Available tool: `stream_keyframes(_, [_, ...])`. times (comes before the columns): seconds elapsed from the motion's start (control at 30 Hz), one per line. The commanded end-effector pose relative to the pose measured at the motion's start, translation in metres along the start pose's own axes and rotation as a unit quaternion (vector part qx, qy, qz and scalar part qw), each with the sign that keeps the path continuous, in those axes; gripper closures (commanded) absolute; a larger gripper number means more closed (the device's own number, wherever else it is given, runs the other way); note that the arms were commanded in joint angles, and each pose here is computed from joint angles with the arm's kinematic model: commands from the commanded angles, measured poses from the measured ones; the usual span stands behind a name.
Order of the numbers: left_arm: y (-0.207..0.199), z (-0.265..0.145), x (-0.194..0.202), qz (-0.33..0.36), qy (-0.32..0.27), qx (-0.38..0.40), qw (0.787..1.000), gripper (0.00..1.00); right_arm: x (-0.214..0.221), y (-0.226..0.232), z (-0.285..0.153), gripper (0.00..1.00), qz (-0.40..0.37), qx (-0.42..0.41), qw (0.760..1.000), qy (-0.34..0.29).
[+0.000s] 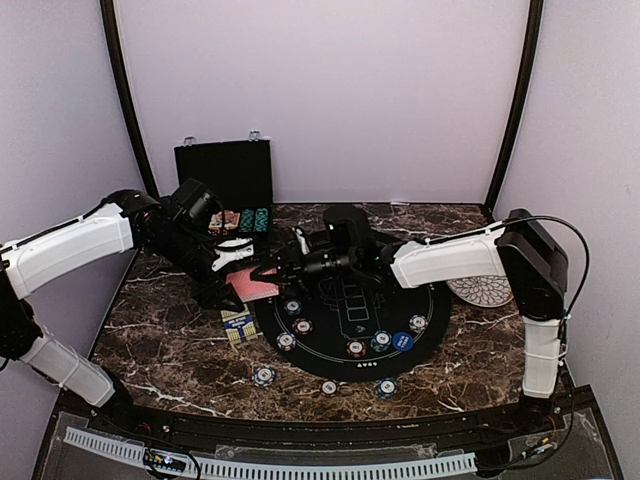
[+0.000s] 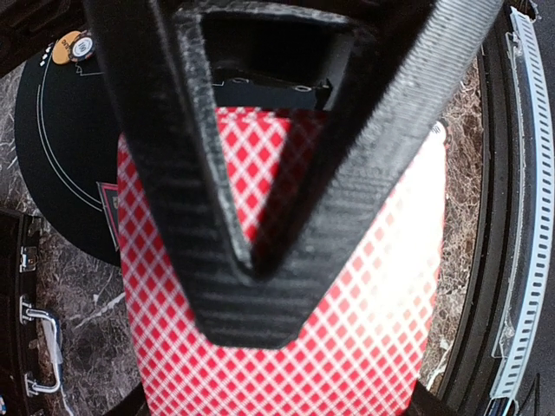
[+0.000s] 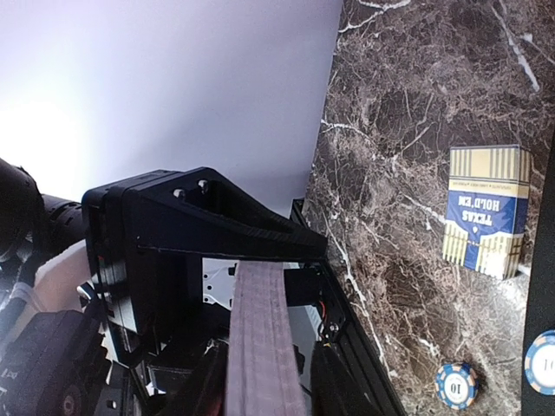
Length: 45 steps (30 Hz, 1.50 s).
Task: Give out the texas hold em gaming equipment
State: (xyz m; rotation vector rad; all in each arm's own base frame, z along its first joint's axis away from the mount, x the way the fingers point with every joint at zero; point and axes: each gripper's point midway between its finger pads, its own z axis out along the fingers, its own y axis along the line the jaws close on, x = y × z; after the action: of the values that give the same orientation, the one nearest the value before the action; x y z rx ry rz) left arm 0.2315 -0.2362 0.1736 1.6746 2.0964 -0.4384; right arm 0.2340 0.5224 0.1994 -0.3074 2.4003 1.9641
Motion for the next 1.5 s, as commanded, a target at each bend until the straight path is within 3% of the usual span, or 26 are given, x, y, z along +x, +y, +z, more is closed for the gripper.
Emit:
stream_keyframes(0.0, [0.006,-0.014,-0.015,0.014,-0.030,-0.027,0.999,1.00,0.003,-0.001,0.004,0.75,-0.005,-0.016,1.000,0.009])
stream_keyframes(0.07, [0.008,-0.014,-0.017,0.012,-0.034,-0.031,0.999,1.00,0.003,0.000,0.005,0.81,-0.004,-0.019,1.000,0.009])
stream_keyframes(0.13, [0.011,-0.014,-0.020,0.008,-0.038,-0.035,0.999,0.91,0.002,0.000,0.006,0.87,-0.002,-0.020,1.000,0.009])
stream_keyframes(0.2, [0.010,-0.013,-0.022,0.004,-0.042,-0.033,0.999,0.59,0.001,0.001,0.006,0.91,-0.001,-0.024,1.000,0.009])
stream_keyframes(0.23, [0.009,-0.013,-0.022,0.000,-0.045,-0.030,0.999,0.31,0.001,0.001,0.006,0.93,0.001,-0.025,1.000,0.009])
stream_keyframes(0.3, [0.005,-0.015,-0.026,0.003,-0.057,-0.021,0.998,0.06,0.001,0.001,0.006,0.96,0.002,-0.027,1.000,0.009])
stream_keyframes(0.33, [0.004,-0.015,-0.026,0.006,-0.061,-0.018,0.998,0.02,0.001,0.002,0.006,0.97,0.002,-0.027,1.000,0.008])
stream_keyframes(0.67, [-0.010,-0.002,-0.022,0.037,-0.059,0.029,0.997,0.01,0.000,0.007,0.008,0.99,0.006,-0.038,0.999,0.008])
stream_keyframes(1.0, [0.007,0.024,-0.007,0.035,-0.025,0.004,0.999,0.02,0.002,0.016,0.009,1.00,0.004,-0.052,0.999,0.011])
stream_keyframes(1.07, [0.009,0.028,-0.004,0.031,-0.018,0.001,0.999,0.05,0.002,0.016,0.009,1.00,0.003,-0.054,0.998,0.011])
stream_keyframes(1.17, [0.015,0.028,-0.009,0.028,-0.026,-0.010,0.999,0.21,0.003,0.012,0.010,1.00,0.007,-0.051,0.999,0.011])
stream_keyframes(1.23, [0.017,0.024,-0.015,0.027,-0.038,-0.018,0.999,0.27,0.003,0.008,0.011,1.00,0.010,-0.047,0.999,0.013])
stream_keyframes(1.47, [0.020,0.013,-0.025,0.026,-0.056,-0.034,0.997,0.39,0.004,-0.012,0.013,1.00,0.018,-0.011,1.000,0.011])
